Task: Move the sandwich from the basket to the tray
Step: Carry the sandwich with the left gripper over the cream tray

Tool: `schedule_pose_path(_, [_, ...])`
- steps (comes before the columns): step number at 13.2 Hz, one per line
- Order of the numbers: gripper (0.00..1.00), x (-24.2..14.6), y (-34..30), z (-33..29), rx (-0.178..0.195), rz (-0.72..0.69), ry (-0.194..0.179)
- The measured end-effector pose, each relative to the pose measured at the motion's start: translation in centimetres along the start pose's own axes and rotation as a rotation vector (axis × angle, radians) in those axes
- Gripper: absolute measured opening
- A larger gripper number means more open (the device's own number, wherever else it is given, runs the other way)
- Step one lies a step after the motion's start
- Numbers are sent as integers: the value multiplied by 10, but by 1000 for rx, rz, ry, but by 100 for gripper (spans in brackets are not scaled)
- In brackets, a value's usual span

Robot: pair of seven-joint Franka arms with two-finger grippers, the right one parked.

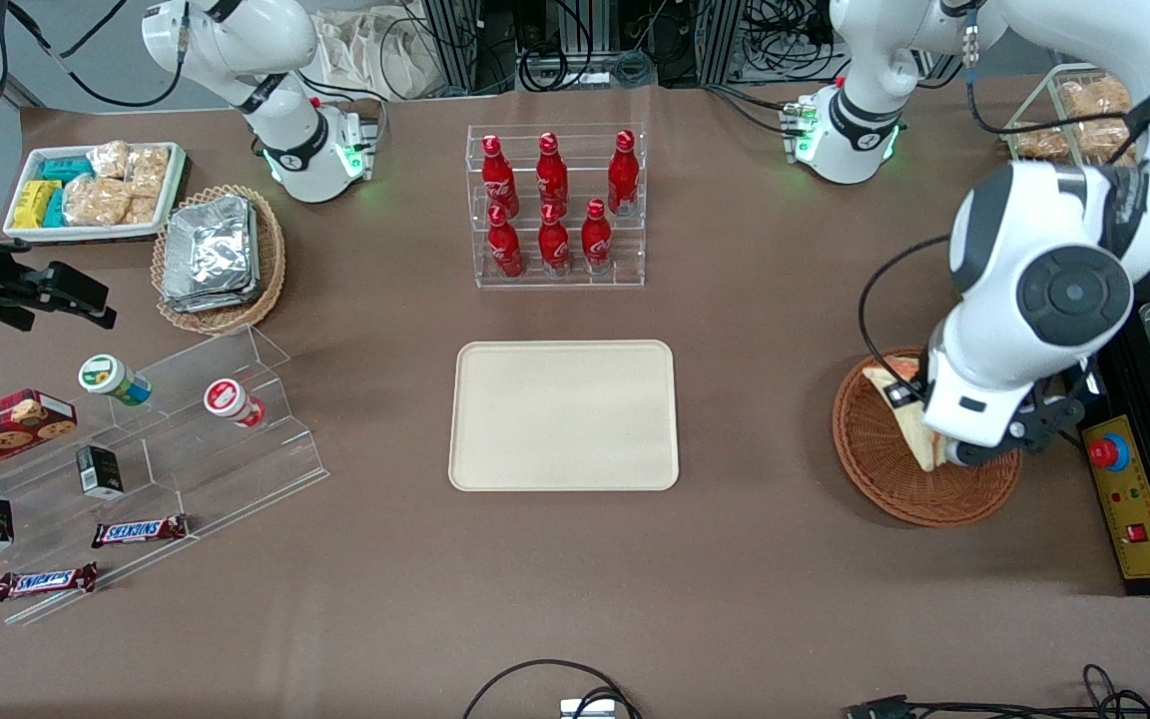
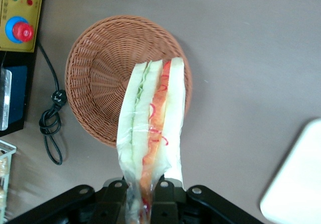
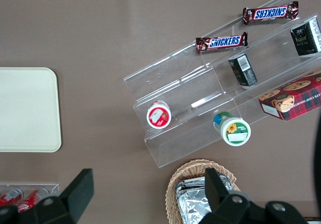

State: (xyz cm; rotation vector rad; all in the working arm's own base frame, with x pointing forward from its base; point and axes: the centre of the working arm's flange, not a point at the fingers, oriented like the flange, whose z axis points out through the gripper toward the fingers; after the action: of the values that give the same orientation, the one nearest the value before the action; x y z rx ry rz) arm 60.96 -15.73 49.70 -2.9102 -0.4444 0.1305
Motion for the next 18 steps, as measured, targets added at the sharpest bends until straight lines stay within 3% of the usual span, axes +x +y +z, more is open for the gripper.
schedule_pose_path(3, [16, -26, 31, -29, -25, 82, 30])
schedule_pose_path(6, [16, -53, 71, -30, -41, 164, 30])
schedule_pose_path(10, [16, -96, 143, -28, -110, 260, 69])
schedule_pose_path(12, [16, -116, 178, -12, -139, 298, 62])
schedule_pose_path(14, [16, -122, 208, 19, -157, 289, 32])
schedule_pose_path(15, [16, -123, 220, 40, -141, 282, 31])
schedule_pose_path(18, [16, -128, 253, 107, -29, 260, 75])
